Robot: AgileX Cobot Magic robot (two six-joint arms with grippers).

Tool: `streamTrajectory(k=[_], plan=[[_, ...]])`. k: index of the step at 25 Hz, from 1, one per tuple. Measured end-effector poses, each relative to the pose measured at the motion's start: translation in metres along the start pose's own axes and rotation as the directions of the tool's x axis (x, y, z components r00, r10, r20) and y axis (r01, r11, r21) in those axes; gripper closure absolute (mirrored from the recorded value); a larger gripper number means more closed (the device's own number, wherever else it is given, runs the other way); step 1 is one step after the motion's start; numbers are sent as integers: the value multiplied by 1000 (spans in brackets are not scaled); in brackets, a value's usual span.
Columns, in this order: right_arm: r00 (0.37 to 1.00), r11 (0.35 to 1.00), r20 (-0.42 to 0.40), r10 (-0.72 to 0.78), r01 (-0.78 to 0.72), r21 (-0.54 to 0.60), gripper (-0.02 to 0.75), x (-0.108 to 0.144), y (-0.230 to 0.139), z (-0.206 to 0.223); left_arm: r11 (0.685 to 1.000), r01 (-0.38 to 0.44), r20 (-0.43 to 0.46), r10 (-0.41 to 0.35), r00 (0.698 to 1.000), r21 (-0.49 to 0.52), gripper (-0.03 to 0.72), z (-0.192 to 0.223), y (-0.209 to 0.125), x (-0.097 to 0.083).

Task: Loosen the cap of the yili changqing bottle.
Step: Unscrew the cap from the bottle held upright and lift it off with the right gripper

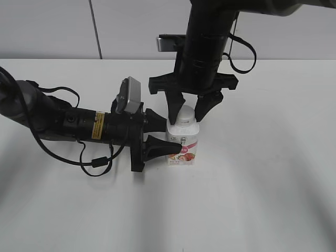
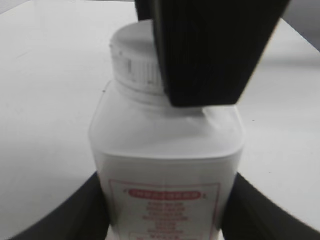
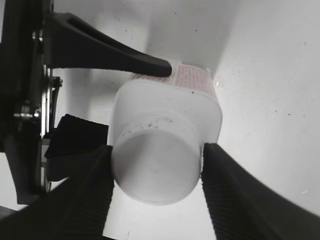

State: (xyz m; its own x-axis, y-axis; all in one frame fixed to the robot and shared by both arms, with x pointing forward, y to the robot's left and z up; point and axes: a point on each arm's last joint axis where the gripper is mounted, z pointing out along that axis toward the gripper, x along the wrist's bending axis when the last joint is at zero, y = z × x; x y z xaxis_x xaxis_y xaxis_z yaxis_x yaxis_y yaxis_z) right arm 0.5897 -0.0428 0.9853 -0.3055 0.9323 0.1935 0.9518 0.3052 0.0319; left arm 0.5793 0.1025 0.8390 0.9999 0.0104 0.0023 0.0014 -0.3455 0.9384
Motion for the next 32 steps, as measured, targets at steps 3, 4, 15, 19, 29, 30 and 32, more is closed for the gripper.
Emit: streamTrajectory(k=[3,4,15,19,29,30,32], plan=[[1000,1000,0,5,-5,0,303,0,0,0,1000,0,0,0,1000,0,302,0,0,0],[1000,1000,-1,8,-8,0,314,0,0,0,1000,0,0,0,1000,0,302,0,0,0],[1000,1000,-1,11,-11,0,340,0,0,0,1000,0,-1,0,1000,0,302,0,0,0],[1000,1000,-1,11,-11,0,340,0,0,0,1000,0,-1,0,1000,1,302,0,0,0],[1000,1000,-7,-13,13,-20,292,2,4,-6,1000,0,-1,0,1000,1,302,0,0,0],[1000,999,-9,-18,18,-31,283,3,5,-9,1000,0,-1,0,1000,1,302,0,0,0],[1000,999,-11,-22,22,-46,274,4,7,-13,1000,0,0,0,1000,1,302,0,0,0]])
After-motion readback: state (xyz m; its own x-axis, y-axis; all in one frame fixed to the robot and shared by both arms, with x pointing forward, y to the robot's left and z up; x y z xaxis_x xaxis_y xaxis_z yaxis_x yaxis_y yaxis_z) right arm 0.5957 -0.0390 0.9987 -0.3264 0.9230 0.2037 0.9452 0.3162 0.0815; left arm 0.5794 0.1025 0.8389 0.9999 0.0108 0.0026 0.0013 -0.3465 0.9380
